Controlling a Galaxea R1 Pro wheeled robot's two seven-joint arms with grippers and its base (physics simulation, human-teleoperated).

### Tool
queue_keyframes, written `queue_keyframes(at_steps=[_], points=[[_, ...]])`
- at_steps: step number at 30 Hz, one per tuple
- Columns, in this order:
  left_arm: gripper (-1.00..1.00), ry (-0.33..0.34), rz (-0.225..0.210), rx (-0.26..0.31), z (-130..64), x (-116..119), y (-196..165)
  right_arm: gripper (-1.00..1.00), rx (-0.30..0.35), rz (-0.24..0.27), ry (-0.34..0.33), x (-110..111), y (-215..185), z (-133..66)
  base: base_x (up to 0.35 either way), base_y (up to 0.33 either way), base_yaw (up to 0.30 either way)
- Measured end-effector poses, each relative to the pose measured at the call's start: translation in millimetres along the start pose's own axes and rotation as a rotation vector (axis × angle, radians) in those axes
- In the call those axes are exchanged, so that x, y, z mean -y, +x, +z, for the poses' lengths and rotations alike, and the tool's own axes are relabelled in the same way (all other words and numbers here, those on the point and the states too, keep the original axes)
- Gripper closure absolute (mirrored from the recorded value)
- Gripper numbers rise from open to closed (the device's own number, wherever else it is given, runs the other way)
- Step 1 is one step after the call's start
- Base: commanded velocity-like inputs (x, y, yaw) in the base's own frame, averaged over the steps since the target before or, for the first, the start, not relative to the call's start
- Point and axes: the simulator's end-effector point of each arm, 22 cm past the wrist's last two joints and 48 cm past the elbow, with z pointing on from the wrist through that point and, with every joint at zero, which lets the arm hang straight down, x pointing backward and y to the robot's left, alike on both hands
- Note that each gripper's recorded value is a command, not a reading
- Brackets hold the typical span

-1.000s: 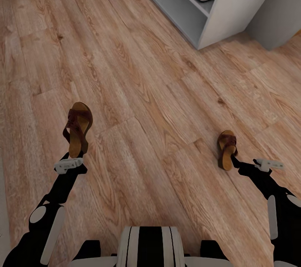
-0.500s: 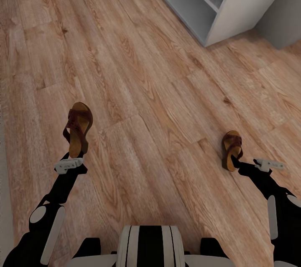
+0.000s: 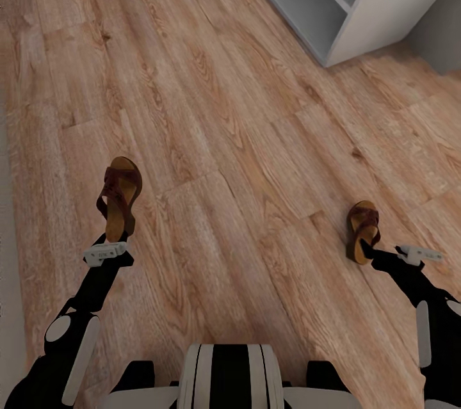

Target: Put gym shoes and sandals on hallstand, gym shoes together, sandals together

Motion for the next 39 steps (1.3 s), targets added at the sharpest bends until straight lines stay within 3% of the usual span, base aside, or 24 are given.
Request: queue_keyframes(at_steps=[9,18,29,39], points=[[1.0,-0.002,0.001,-0.012,0.4,-1,7,-1.0,-0.017,0.009,0.03,21,6,5.7,0.0,0.0,0.064],[1.0,-0.003,0.003,-0.016,0.5,-2,9,-1.0,-0.022,0.018,0.042,27,9,6.6,0.0,0.0,0.011],[1.0,-0.004,0.002,-0.019,0.3,-2,11,-1.0,-0.087,0.055,0.049,30,46,11.6,0.0,0.0,0.001],[1.0,-0.004,0.002,-0.021,0.2,-2,12,-1.0,-0.082,0.062,0.065,34,46,15.8,0.0,0.0,0.0]])
